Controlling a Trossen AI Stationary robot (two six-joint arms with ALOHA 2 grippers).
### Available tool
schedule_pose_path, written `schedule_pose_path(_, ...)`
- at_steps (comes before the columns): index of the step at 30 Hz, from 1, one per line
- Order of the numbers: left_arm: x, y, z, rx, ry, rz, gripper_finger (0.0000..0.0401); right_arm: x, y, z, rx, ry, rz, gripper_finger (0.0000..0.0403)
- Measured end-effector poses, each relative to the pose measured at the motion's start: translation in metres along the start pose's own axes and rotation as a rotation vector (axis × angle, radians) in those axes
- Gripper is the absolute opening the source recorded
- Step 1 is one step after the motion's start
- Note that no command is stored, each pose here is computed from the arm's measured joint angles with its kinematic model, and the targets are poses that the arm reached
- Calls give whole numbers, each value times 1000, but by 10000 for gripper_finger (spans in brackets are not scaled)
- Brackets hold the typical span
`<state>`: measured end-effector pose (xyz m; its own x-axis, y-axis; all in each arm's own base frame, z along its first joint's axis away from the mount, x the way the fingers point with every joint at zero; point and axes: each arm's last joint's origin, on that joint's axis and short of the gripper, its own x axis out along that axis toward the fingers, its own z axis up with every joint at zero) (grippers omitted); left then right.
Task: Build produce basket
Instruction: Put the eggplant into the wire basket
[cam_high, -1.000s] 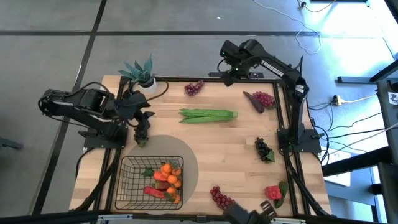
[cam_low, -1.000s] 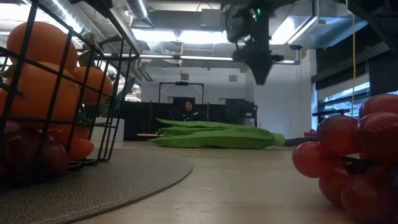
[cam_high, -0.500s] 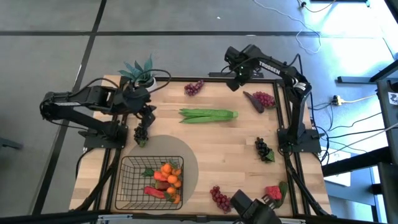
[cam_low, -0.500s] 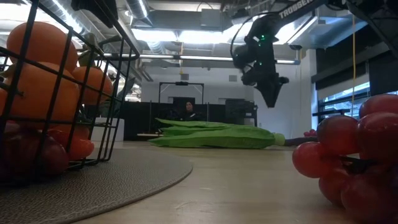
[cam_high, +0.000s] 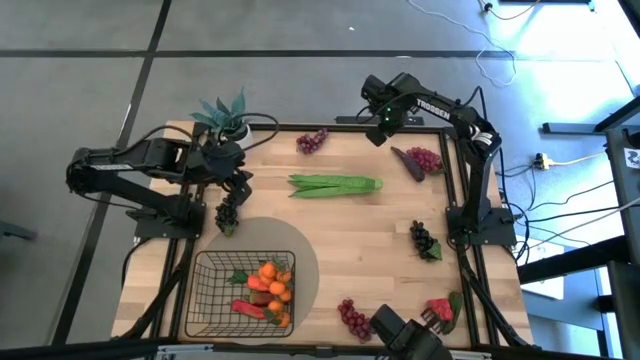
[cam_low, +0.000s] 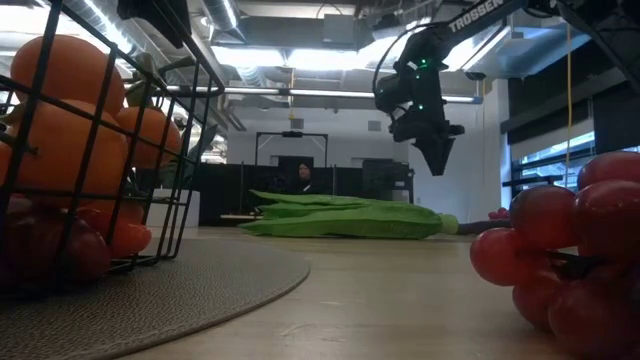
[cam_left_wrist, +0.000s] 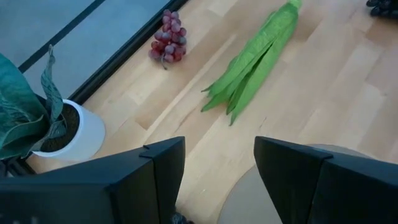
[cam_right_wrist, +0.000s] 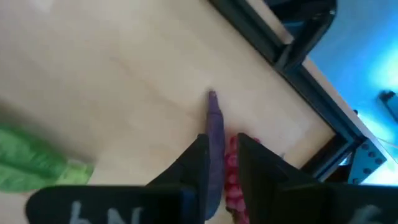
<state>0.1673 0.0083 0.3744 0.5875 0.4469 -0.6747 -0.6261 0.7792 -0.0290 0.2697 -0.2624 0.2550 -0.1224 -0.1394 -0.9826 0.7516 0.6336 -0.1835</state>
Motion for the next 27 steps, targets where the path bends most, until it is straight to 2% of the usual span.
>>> schedule_pose_path(3, 0, 0, 0, 0, -1, 0, 181, 0, 1, -1, -8, 11, 36, 64)
schedule_pose_path(7, 0, 0, 0, 0, -1, 0, 181, 0, 3, -1, -16, 12, 84, 39)
schedule_pose_path(10, 0, 0, 0, 0, 1, -3, 181, 0, 3, -1, -13, 11, 82, 21)
schedule_pose_path(14, 0, -1, -1, 28, 28, -50, 181, 2, 3, -2, -13, 25, 80, 20)
schedule_pose_path(20, 0, -2, -1, 58, 40, -72, 181, 10, 4, -5, -21, 50, 76, 71)
schedule_pose_path(27, 0, -2, -1, 59, 39, -73, 181, 30, 3, -6, -20, 45, -8, 150)
